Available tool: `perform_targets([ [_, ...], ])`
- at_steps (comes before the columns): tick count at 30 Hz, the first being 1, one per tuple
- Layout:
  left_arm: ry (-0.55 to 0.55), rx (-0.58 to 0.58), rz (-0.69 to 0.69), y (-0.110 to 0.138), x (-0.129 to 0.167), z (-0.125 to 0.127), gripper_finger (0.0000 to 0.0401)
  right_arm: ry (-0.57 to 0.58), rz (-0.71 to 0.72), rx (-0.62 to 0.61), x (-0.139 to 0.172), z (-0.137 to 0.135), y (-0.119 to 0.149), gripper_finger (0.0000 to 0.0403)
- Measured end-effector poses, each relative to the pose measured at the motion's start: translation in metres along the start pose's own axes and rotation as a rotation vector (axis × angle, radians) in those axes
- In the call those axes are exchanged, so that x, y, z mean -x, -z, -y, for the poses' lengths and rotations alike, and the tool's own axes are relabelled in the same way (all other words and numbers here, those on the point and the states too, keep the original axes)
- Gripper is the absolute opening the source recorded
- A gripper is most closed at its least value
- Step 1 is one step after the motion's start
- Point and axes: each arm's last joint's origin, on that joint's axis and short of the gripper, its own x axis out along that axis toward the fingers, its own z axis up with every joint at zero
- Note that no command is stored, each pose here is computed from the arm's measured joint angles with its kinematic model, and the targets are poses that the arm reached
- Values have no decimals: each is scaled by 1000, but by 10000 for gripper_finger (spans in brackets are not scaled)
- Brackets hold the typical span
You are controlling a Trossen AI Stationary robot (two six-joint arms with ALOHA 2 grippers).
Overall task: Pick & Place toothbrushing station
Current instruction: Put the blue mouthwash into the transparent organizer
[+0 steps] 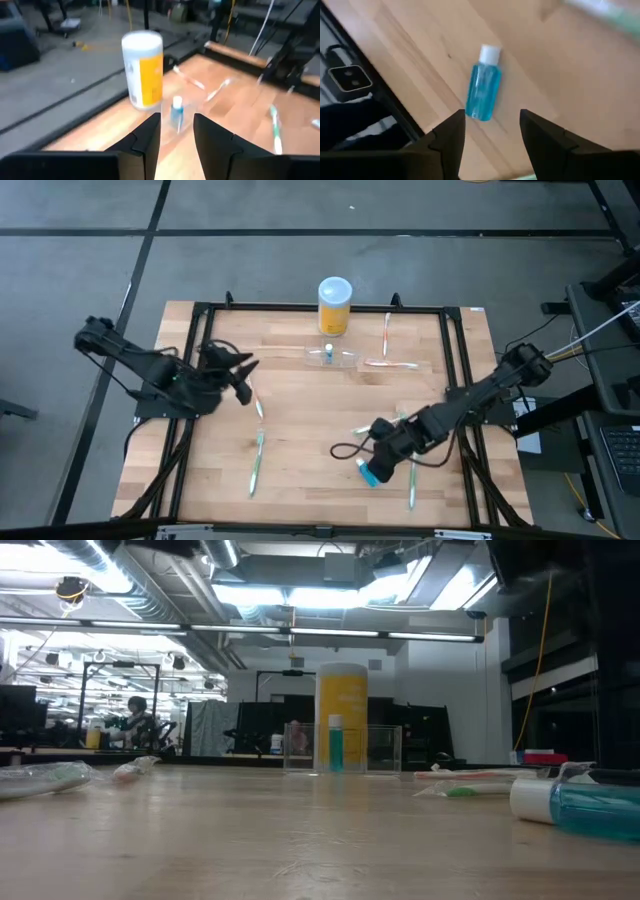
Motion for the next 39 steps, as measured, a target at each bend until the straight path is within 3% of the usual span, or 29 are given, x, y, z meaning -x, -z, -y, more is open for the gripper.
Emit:
perform_targets([
  [4,-1,12,-95,10,-12,9,104,-98,47,-103,-21,4,7,200],
  [7,-5,1,-138,13,-20,13,104,-67,119,-128,-29,11,0,210],
  [10,-17,3,-161,14,-25,13,104,-37,150,-91,-40,13,-10,225],
  [17,-4,-12,-157,3,-24,12,104,35,45,3,-80,18,-14,258],
  [19,-1,-22,-152,0,-24,13,104,9,45,10,-87,15,-15,260],
  [26,-9,-37,-148,-2,-22,12,104,-41,62,-12,-95,11,-20,252],
  [39,-23,-67,-163,0,-22,9,104,-35,86,-50,-99,11,-24,249],
])
